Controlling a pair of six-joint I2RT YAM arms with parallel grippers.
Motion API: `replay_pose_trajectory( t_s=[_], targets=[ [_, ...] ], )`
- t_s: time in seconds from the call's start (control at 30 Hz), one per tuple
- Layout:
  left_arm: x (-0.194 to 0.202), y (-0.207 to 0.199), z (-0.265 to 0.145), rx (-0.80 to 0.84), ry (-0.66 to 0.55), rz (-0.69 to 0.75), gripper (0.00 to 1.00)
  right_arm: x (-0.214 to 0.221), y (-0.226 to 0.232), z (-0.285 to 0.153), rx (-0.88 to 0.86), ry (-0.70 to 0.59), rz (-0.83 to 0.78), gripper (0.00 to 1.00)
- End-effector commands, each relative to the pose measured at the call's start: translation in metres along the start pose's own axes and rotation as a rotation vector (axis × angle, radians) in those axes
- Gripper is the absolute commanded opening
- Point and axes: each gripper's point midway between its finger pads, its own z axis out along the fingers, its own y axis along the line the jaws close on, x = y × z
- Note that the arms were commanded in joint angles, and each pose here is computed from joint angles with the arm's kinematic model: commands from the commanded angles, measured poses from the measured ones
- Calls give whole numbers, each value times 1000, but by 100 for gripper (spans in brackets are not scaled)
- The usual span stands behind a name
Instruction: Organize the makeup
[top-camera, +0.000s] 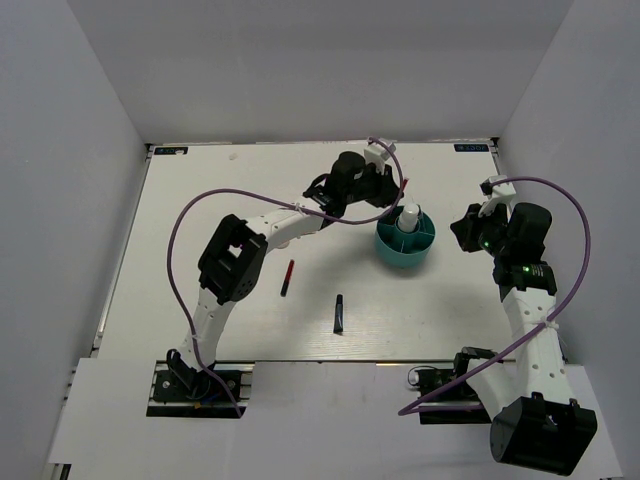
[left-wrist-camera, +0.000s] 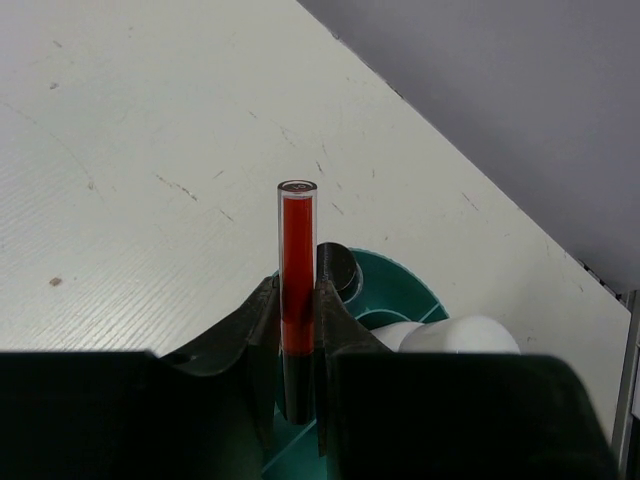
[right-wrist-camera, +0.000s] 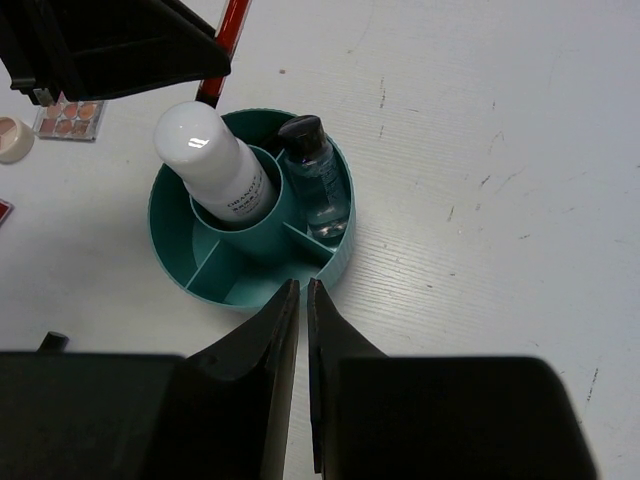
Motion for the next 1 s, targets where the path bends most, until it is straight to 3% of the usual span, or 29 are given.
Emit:
replay_pose_trajectory(
  t_s=[0.0, 0.53, 0.63, 0.9, 0.97],
  targets=[
    [-22, -13, -2, 43, -62, 34, 0, -8, -2, 0, 7, -35, -11, 14],
    [8, -6, 11, 37, -11, 6, 2, -8, -3, 0, 8, -32, -8, 14],
    [14, -4, 11, 33, 2, 4, 6, -9, -4, 0, 8, -35, -9, 14],
    [15, -2, 7, 11, 8, -4, 35, -8, -3, 1, 5, -34, -7, 14],
    [14, -2, 7, 11, 10, -6, 37, -8, -3, 1, 3, -33, -6, 14]
  ],
)
